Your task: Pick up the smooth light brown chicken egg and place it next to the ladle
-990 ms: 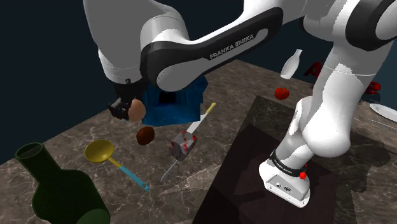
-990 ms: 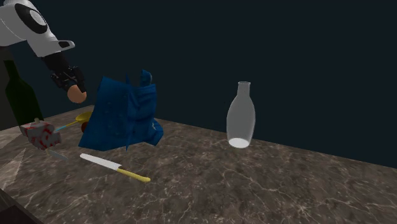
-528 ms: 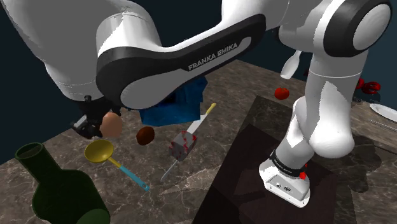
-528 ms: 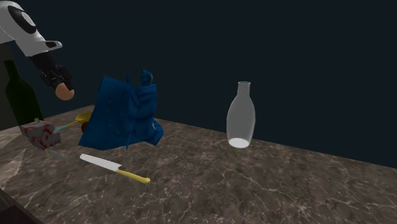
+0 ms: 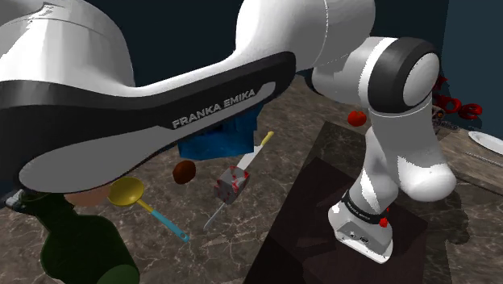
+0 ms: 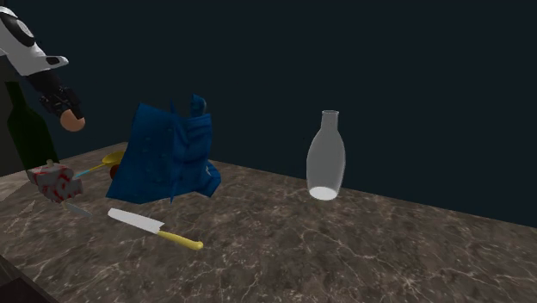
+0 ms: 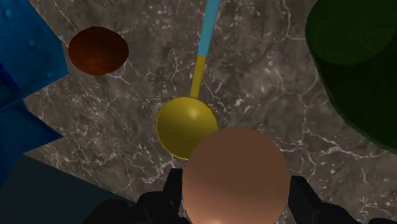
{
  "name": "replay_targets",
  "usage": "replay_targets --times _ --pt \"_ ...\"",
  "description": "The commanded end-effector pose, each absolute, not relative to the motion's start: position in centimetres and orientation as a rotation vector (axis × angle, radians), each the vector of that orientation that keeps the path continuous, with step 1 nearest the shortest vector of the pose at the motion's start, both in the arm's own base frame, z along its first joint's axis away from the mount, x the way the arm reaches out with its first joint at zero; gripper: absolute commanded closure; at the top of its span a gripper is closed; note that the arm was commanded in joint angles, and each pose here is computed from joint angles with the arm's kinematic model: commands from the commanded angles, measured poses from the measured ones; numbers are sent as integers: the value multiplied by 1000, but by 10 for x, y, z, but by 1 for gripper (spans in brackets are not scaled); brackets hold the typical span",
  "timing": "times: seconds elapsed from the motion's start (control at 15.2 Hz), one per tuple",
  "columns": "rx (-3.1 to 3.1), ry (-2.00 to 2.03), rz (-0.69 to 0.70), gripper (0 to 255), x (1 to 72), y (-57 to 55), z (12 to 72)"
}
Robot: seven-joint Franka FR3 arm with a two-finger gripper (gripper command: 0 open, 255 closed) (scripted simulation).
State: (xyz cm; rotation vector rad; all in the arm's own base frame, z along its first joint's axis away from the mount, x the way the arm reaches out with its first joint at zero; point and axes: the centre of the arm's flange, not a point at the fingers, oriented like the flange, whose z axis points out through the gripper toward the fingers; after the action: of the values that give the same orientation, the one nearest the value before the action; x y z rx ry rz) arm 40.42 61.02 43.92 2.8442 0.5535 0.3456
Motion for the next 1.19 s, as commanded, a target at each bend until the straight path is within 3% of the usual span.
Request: replay_targets --times 0.0,1.12 --pt "2844 550 345 255 397 637 439" --pt "2844 550 345 255 392 666 360"
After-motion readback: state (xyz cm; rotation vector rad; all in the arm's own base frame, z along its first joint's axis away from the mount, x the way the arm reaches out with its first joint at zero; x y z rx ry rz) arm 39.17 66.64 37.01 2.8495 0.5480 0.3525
